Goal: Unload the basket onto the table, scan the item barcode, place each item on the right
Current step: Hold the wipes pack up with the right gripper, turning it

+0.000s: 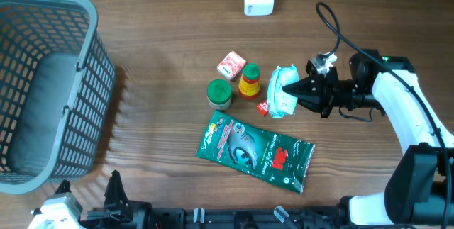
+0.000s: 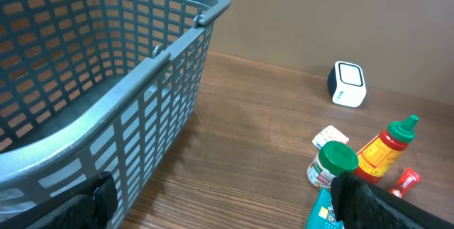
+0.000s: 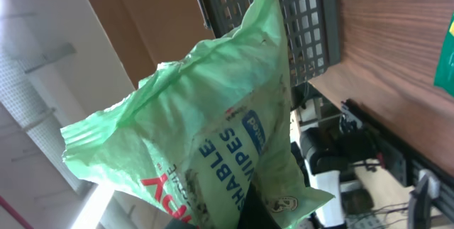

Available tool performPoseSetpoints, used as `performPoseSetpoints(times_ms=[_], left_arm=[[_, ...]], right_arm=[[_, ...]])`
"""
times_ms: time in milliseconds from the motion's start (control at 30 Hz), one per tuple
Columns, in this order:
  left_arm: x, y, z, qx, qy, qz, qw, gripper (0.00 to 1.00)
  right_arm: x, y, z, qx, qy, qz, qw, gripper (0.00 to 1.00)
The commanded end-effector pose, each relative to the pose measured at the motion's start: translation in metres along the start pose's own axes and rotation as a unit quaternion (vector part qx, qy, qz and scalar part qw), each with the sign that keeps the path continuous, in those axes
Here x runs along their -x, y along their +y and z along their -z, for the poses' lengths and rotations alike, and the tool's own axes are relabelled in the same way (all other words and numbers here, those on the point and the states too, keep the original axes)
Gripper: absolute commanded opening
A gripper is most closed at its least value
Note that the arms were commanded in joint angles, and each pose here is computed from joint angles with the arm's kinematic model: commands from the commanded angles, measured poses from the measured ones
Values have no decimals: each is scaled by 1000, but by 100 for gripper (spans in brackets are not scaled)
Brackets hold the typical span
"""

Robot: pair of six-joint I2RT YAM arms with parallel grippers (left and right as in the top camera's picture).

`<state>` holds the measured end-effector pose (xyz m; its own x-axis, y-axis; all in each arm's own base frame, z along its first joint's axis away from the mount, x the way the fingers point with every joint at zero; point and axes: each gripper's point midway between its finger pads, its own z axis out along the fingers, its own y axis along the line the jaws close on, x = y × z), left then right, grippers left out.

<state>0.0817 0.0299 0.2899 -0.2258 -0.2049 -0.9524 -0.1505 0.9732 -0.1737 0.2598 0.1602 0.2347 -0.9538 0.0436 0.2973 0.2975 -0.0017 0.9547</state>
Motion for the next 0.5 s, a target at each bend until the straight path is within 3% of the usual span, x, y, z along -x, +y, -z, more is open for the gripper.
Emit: performPoseSetpoints(times_ms=[0,467], left_arm=[[2,3,1,8,-5,-5,1000,100],[2,3,1,8,-5,-5,1000,100]], right_arm=[[-4,16,0,32,3,-22,999,4],[-3,16,0,31,4,-53,998,4]])
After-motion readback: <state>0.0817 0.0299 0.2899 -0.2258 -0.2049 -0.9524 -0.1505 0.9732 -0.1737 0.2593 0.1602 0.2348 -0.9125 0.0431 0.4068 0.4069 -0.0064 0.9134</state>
